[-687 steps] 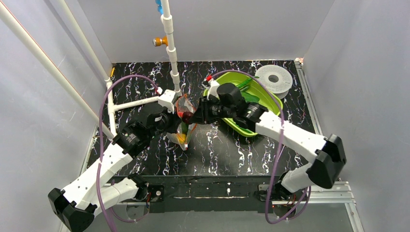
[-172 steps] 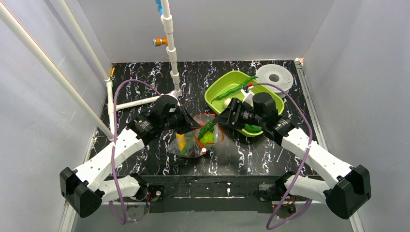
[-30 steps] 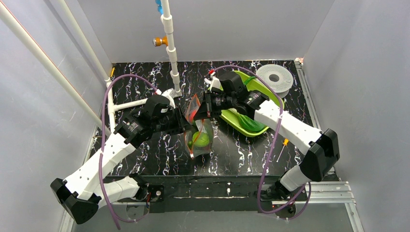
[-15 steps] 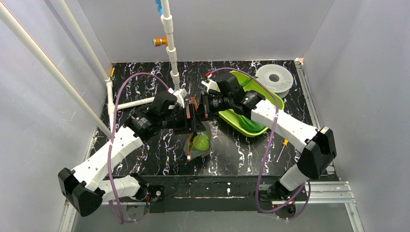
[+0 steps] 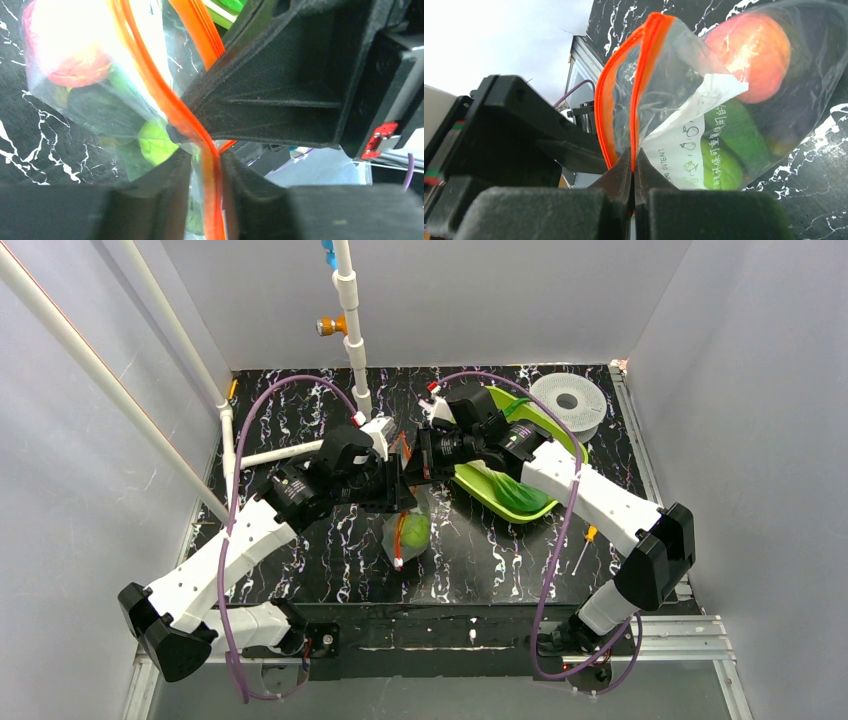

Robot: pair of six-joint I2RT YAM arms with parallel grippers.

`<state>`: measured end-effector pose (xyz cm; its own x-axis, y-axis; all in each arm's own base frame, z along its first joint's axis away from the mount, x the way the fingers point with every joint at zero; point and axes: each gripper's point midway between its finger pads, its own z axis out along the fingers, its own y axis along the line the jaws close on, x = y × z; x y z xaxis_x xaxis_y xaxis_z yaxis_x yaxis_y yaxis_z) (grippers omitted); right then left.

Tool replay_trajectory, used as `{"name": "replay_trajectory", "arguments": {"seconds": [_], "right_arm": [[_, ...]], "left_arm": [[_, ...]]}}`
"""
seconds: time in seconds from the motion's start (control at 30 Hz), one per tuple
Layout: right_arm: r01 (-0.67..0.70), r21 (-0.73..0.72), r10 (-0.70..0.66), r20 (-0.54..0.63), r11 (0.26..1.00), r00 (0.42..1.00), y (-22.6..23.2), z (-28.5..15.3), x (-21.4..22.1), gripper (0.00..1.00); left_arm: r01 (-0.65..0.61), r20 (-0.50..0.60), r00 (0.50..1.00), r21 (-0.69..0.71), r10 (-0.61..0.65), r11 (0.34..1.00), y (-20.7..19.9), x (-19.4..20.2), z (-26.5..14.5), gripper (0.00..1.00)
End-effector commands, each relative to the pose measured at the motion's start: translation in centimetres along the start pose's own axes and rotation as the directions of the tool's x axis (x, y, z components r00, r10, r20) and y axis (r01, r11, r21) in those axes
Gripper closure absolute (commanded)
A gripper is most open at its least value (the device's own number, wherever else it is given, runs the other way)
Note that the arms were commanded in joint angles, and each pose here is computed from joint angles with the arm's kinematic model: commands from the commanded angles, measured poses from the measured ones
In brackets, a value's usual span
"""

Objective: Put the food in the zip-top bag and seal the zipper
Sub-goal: Adjust the zipper food storage bag at the center of the board.

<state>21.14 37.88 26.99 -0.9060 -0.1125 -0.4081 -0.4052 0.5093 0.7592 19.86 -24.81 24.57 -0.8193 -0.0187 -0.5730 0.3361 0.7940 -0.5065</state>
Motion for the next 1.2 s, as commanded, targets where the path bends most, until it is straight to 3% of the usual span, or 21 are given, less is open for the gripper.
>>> {"name": "replay_trajectory", "arguments": {"seconds": [0.0, 0.13, 0.2, 0.5, 0.73, 0.93, 1.07, 1.17], "right_arm": [[0.053, -0.046, -0.052, 0.023, 0.997, 0.998, 2.3, -1.1, -0.7, 0.99], [0.077, -0.026, -0.076, 0.037, 0.997, 0.996, 2.0, -1.4, -0.8, 0.95], [0.092, 0.002, -0.092, 0.047, 0.996, 0.995, 1.7, -1.6, -1.0, 0.92], [0.205, 0.139, -0.218, 0.088, 0.969, 0.972, 0.0, -4.4, -1.4, 0.35], [0.28, 0.196, -0.313, 0.162, 0.94, 0.936, -1.2, -7.3, -0.9, 0.03], [0.355, 0.177, -0.394, 0.288, 0.918, 0.873, -2.7, -8.1, 0.7, 0.02], [0.502, 0.036, -0.481, 0.353, 0.864, 0.803, -1.0, -6.6, 3.8, 0.02], [0.596, 0.019, -0.552, 0.401, 0.802, 0.731, 0.7, -5.8, 5.5, 0.05]], "left_arm": [[-0.04, 0.047, 0.998, -0.039, 0.042, 0.998, 0.5, -1.0, -0.8, 0.85], [-0.027, 0.064, 0.997, -0.06, 0.031, 0.998, 1.0, -1.0, -1.0, 1.0], [-0.015, 0.084, 0.996, -0.071, 0.021, 0.997, 1.3, -1.2, -1.3, 1.0], [0.179, 0.179, 0.973, -0.169, -0.148, 0.969, 3.1, -1.5, -3.3, 1.0], [0.343, 0.219, 0.926, -0.149, -0.307, 0.927, 3.2, -1.4, -3.5, 1.0], [0.497, 0.28, 0.848, -0.121, -0.45, 0.859, 3.5, -2.0, -4.2, 1.0], [0.631, 0.303, 0.747, -0.041, -0.592, 0.775, 2.9, -2.6, -4.9, 1.0], [0.717, 0.327, 0.661, -0.009, -0.676, 0.697, 3.2, -2.7, -5.4, 1.0]]}}
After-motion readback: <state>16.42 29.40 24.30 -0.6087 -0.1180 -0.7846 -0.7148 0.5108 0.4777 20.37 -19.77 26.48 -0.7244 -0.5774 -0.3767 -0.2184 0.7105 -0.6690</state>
